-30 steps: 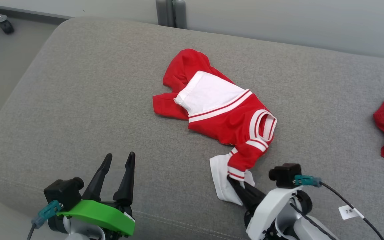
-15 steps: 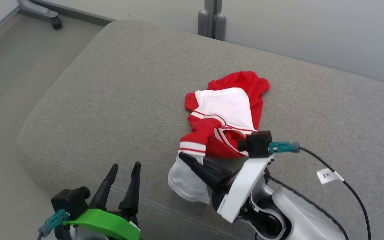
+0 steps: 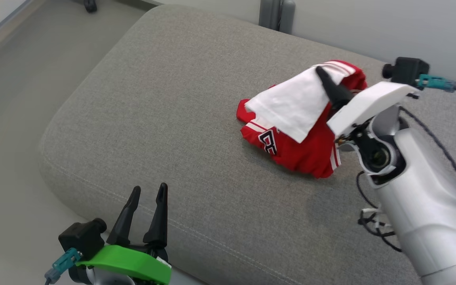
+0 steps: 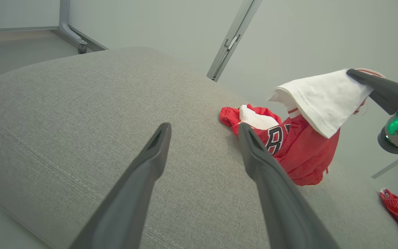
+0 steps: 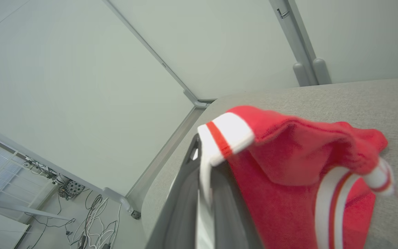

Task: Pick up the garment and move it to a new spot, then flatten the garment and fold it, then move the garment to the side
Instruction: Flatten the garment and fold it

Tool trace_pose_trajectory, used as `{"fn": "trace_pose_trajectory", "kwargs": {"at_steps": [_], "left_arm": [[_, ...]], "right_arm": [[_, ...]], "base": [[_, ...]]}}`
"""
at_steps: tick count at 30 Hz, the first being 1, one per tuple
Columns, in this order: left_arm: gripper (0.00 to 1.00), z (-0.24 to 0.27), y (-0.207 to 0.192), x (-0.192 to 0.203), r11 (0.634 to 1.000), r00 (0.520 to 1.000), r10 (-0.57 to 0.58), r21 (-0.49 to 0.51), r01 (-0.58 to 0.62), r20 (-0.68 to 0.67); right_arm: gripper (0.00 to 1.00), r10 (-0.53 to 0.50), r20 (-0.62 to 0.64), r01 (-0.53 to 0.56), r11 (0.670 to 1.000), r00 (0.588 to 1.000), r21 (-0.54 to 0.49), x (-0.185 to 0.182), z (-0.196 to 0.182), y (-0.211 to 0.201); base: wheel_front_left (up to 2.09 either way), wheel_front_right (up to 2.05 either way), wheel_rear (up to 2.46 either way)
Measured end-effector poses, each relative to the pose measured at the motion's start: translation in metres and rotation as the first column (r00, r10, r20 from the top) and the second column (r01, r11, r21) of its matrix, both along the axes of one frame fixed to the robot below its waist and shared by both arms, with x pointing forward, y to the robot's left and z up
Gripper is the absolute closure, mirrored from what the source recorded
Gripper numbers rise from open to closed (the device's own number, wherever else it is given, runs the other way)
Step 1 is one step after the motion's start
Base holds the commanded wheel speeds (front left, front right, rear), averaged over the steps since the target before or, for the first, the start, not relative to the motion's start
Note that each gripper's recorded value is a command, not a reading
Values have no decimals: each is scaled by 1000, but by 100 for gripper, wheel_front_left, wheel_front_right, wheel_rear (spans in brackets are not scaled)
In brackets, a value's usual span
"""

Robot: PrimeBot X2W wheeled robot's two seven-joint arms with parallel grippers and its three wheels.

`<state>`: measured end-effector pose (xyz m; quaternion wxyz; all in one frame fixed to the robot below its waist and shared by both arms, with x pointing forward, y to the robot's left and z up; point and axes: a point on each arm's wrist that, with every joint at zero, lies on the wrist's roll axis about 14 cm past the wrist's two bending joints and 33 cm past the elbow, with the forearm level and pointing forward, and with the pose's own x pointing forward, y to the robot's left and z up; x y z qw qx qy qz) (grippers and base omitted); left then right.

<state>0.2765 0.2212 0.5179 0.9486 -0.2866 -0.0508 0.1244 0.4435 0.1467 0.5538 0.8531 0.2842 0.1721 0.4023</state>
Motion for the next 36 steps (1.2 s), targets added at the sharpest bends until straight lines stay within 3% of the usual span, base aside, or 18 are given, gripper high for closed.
{"fn": "trace_pose_trajectory", "kwargs": {"at_steps": [6,19,30,36], "left_arm": [[0,-4,-4,1,1000,1000,-13,-10,13,-4],[0,-8,-31,7,990,990,-142,6,142,-1],[0,-10,-62,32,963,963,-270,-3,270,-4],[0,-14,-80,43,943,943,-332,-13,332,-12]], "right_arm": [[100,-164,16,165,982,986,-88,49,-21,-53],[100,-397,8,394,906,918,-157,67,-47,-150],[100,-610,32,605,776,792,-177,75,-53,-259],[100,-674,-6,661,726,739,-191,64,-69,-295]], "base": [[0,0,0],[0,0,0],[0,0,0],[0,0,0]]}}
